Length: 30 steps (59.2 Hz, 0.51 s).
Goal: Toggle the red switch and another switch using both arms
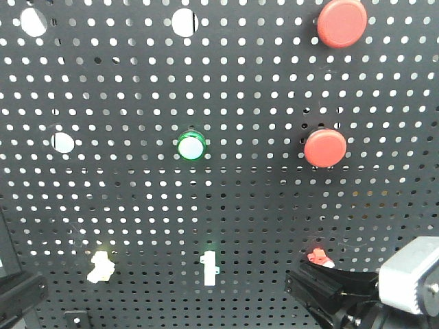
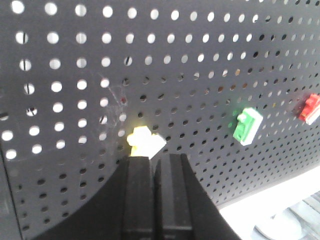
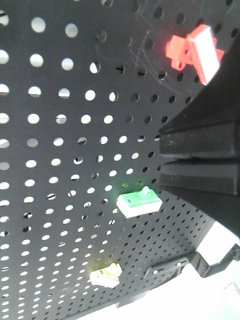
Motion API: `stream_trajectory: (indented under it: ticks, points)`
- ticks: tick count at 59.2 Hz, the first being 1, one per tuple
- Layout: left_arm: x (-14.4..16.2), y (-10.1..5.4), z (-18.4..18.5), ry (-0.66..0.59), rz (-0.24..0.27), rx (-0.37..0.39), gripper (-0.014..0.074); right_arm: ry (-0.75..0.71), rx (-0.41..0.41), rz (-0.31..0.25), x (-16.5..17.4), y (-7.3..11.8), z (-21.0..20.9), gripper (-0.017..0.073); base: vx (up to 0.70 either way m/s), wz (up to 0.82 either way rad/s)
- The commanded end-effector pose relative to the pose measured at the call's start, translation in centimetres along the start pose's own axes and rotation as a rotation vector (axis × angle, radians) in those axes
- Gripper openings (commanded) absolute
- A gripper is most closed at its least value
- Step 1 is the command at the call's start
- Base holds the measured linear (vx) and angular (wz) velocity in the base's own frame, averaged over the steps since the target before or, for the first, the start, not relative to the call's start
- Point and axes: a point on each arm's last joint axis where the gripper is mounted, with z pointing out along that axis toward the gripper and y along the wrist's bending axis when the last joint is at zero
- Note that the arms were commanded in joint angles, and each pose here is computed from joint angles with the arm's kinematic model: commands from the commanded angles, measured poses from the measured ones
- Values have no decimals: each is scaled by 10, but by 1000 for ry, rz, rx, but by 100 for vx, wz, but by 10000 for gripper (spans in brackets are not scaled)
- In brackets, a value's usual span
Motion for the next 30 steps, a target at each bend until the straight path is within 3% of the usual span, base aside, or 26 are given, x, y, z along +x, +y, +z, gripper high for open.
stream_trajectory:
  ticks: [1, 13, 24, 30]
  points:
    - [-10, 0, -5, -100, -13, -3, 2, -118, -19, -12, -20, 2, -3, -6, 0, 0]
    - [7, 23, -38, -241, -8, -173, 2, -117, -19, -12, -20, 2, -3, -6, 0, 0]
    - [37, 36, -71, -370, 153, -391, 2, -117, -19, -12, -20, 2, -3, -6, 0, 0]
    - [65, 38, -79, -379, 171, -447, 2, -117, -19, -12, -20, 2, -3, -6, 0, 0]
